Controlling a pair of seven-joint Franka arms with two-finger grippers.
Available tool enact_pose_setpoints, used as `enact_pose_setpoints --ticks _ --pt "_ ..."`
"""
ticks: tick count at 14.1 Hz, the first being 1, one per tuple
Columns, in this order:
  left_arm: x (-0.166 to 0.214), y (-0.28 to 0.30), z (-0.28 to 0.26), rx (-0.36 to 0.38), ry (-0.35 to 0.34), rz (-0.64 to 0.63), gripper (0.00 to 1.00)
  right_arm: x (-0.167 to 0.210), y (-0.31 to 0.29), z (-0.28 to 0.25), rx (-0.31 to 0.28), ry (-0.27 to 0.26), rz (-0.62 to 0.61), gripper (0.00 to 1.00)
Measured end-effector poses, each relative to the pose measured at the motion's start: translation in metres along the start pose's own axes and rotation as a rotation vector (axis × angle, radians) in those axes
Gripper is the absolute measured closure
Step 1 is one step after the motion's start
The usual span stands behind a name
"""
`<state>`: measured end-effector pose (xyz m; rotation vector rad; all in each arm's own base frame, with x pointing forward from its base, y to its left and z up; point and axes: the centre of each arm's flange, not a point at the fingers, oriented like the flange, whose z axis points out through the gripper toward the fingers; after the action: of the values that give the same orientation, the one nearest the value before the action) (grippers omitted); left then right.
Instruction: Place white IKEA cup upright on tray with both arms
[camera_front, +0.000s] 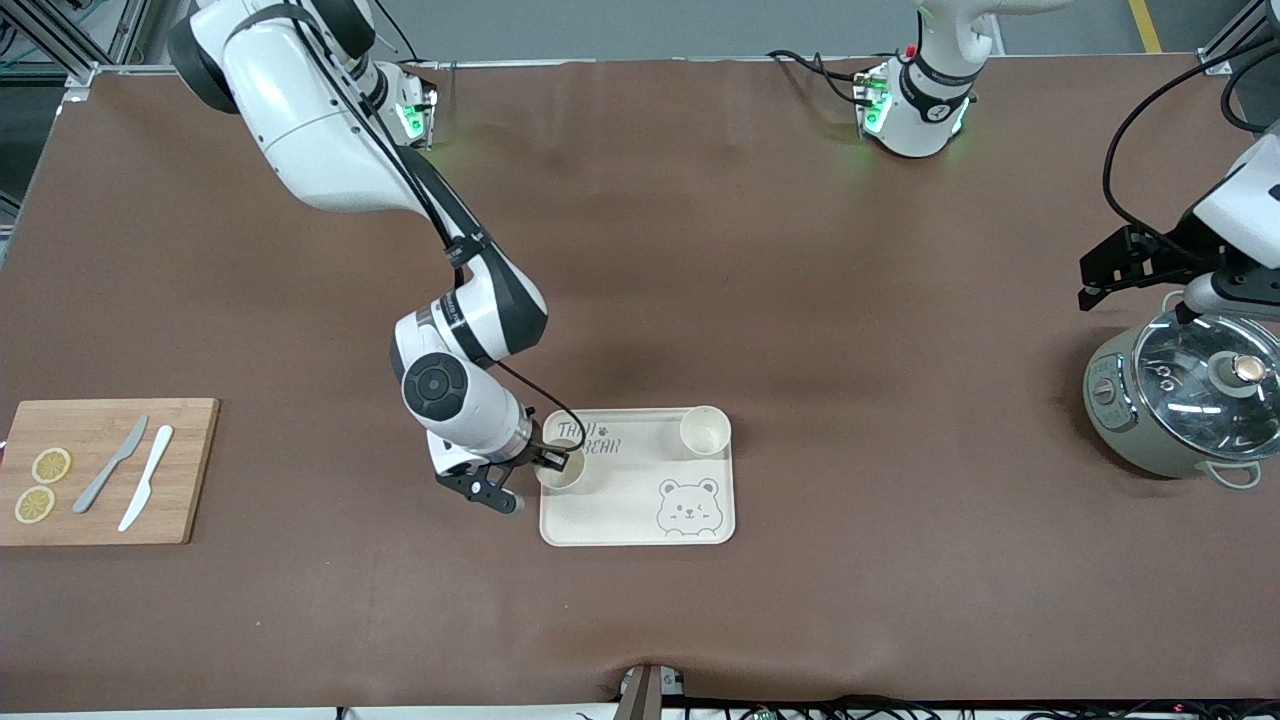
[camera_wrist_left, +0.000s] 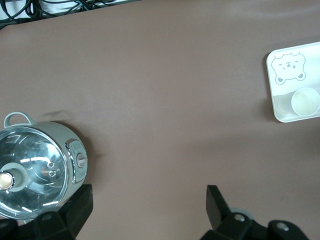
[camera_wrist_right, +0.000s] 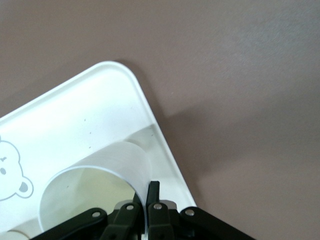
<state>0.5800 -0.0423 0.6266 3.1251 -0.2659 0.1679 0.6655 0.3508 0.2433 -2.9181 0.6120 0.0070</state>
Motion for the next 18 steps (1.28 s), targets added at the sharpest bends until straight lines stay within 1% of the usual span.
enact_pose_setpoints --ticks 4,6,7,8,9,10,13,14,15,16,17,18 --pt "-0.005 -0.002 0.005 -0.003 -0.042 -0.005 0.00 -0.007 -0.004 0.015 0.005 0.000 -0.010 0.96" --pt "-0.007 -0.001 0.003 -0.004 -0.048 -0.011 0.00 -0.008 -0.005 0.017 0.007 0.001 -0.011 0.96" --pt "-0.008 -0.001 0.002 -0.004 -0.048 -0.014 0.00 -0.008 -0.005 0.018 0.006 0.001 -0.011 0.93" --pt "-0.008 0.000 0.001 -0.004 -0.048 -0.013 0.00 -0.008 -0.005 0.019 0.005 0.001 -0.010 0.93" --pt "-0.008 0.001 0.001 -0.004 -0.048 -0.011 0.00 -0.008 -0.005 0.019 0.005 0.001 -0.011 0.87" --pt "-0.008 0.003 0.001 -0.004 -0.048 -0.010 0.00 -0.007 -0.005 0.019 0.006 0.002 -0.011 0.79" --pt "-0.008 0.002 0.001 -0.004 -0.049 -0.011 0.00 -0.001 -0.009 0.002 0.020 0.021 -0.010 0.46" --pt "-0.008 0.002 0.001 -0.004 -0.049 -0.012 0.00 0.000 -0.009 -0.011 0.008 0.016 -0.011 0.37" --pt "-0.008 0.001 0.001 -0.004 -0.048 -0.012 0.00 0.000 -0.009 -0.030 -0.012 0.003 -0.012 0.26" --pt "-0.008 0.001 0.001 -0.004 -0.048 -0.012 0.00 0.001 -0.008 -0.057 -0.029 -0.005 -0.013 0.17" --pt "-0.008 0.001 0.000 -0.004 -0.048 -0.013 0.00 0.002 -0.005 -0.090 -0.044 -0.012 -0.022 0.06" --pt "-0.008 0.001 0.000 -0.004 -0.048 -0.013 0.00 0.002 0.002 -0.130 -0.067 -0.026 -0.041 0.00"
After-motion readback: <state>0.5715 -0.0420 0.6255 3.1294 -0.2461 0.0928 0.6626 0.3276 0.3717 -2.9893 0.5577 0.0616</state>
